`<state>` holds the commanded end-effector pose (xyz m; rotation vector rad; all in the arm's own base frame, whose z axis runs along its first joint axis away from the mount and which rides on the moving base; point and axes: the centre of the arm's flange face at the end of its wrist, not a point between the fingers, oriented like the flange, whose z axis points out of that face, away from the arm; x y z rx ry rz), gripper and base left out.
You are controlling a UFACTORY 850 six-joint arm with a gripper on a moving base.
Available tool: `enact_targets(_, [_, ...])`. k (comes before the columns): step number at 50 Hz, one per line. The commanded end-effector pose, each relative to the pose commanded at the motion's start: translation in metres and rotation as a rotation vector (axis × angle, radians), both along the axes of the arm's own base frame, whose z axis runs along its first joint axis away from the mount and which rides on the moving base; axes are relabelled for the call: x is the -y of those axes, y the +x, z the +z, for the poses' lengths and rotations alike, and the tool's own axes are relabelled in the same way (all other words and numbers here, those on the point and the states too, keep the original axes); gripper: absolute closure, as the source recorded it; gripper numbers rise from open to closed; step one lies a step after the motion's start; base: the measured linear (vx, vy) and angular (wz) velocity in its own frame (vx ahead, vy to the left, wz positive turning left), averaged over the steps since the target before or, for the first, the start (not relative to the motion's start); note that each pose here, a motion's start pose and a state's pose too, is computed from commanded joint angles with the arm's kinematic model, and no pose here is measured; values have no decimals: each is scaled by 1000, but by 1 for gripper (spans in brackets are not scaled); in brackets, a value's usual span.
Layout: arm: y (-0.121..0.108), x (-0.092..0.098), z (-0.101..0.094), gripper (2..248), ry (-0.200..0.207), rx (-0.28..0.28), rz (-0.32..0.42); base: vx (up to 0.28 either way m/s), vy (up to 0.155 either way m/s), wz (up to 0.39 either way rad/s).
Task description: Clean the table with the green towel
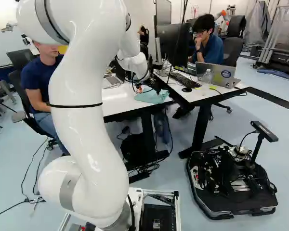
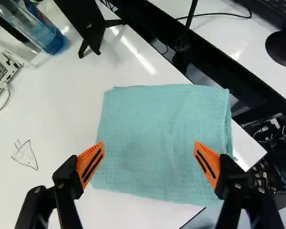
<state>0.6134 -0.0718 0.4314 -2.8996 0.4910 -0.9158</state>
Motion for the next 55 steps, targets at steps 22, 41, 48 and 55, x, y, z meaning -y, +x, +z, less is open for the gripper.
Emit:
enact_targets(22, [2,0,-6,118,1,-9,0,0,0,0])
enact_targets(41, [2,0,-6,220,1,-9,0,0,0,0])
enact_targets(48, [2,0,-6,226,1,-9,0,0,0,0])
enact_targets(55, [2,0,-6,226,1,-9,0,0,0,0])
